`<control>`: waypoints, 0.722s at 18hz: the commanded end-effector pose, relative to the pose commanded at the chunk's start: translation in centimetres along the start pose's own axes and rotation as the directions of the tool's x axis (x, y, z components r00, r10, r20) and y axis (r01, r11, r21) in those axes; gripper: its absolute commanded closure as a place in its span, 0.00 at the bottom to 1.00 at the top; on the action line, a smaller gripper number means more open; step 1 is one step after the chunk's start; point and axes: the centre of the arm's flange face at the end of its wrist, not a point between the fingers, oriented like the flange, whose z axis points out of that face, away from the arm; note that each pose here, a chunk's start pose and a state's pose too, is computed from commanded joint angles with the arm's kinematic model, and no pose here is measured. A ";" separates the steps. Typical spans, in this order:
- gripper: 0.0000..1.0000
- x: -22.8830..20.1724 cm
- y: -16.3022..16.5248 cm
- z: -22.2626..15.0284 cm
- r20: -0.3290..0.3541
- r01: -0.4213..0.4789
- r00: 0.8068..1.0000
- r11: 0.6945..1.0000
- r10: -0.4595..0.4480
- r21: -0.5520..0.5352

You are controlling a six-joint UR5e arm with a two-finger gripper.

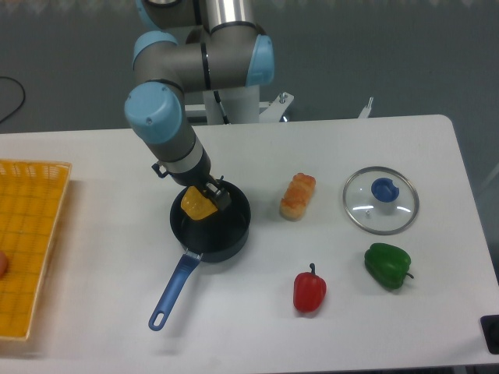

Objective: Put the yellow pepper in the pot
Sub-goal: 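Lower the held yellow pepper into the blue saucepan with the gripper, then open the gripper and lift it away toward the glass lid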

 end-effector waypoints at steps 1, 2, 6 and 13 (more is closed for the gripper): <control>0.55 -0.2 -0.3 0.8 -0.002 -0.003 1.000 1.000 0.003 -0.016; 0.55 -0.3 -0.4 1.5 -0.006 -0.005 1.000 1.000 0.005 -0.031; 0.38 -0.7 -0.8 2.4 -0.013 -0.006 1.000 0.999 0.005 -0.044; 0.00 -1.5 -1.1 2.0 0.004 -0.003 1.000 0.999 0.003 -0.044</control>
